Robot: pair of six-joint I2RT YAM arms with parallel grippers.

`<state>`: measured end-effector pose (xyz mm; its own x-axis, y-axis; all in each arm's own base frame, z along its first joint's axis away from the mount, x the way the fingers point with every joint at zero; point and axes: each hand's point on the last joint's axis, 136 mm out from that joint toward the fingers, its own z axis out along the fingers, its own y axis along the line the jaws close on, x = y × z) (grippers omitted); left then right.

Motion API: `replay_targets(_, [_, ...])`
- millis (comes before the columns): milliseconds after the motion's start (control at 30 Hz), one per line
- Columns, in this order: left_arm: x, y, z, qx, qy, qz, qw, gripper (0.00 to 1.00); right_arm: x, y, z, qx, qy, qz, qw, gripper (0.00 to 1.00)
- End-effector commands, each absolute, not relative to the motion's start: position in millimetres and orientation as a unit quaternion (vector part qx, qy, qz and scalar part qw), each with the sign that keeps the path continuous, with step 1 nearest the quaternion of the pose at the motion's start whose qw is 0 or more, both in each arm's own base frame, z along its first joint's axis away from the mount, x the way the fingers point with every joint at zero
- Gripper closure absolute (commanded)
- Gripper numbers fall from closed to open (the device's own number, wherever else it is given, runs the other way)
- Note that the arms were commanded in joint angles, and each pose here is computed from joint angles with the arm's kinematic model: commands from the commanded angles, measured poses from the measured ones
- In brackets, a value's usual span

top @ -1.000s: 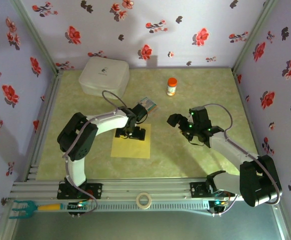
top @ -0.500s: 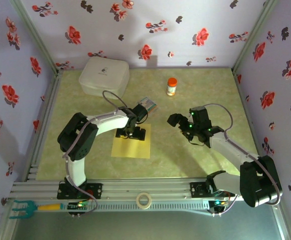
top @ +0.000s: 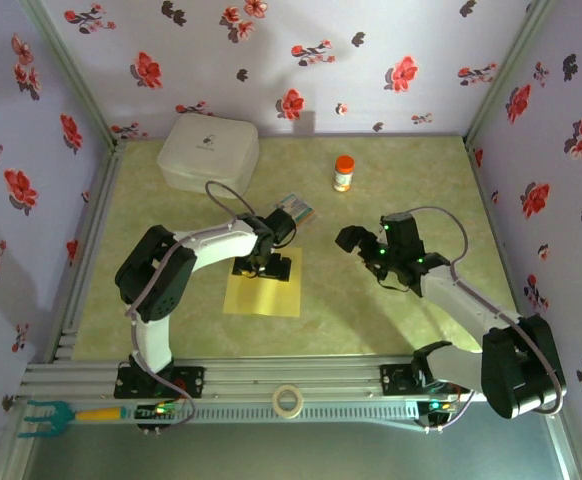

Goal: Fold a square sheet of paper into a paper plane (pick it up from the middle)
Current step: First fold the square sheet of paper in half at the center of the table.

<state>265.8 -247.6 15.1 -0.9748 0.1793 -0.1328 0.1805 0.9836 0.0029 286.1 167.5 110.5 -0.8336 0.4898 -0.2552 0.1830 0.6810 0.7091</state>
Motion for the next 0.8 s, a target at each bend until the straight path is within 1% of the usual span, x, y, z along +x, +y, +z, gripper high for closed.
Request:
replay_targets(0, [253.6, -244.0, -1.5, 0.092, 0.995, 0.005, 0.046, 0.08, 286.1, 164.8, 115.1, 0.187, 0.892, 0.342, 0.227, 0.01])
replay_targets(200, [257.1, -248.5, 7.5, 0.095, 0.993, -0.009, 0.063, 0.2, 286.0, 161.9, 117.0, 0.19, 0.89, 0.339, 0.236, 0.01])
replay_targets(433, [262.4, -255.7, 21.2, 0.097, 0.991, -0.026, 0.087, 0.39, 284.7, 149.8, 118.6, 0.207, 0.888, 0.32, 0.257, 0.01])
replay_targets(500, [264.3, -259.2, 26.0, 0.098, 0.99, -0.034, 0.096, 0.42, 284.3, 146.2, 119.6, 0.212, 0.887, 0.315, 0.264, 0.01])
replay_targets(600, [266.7, -265.2, 35.3, 0.098, 0.988, -0.047, 0.11, 0.5, 283.8, 141.3, 122.1, 0.215, 0.884, 0.31, 0.277, 0.01])
replay_targets(700, [268.9, -274.5, 46.1, 0.091, 0.986, -0.07, 0.117, 0.52, 282.0, 133.8, 124.4, 0.221, 0.883, 0.297, 0.289, 0.01])
replay_targets(767, [269.0, -285.6, 54.8, 0.093, 0.984, -0.093, 0.12, 0.55, 280.9, 127.8, 125.5, 0.225, 0.883, 0.284, 0.297, 0.01])
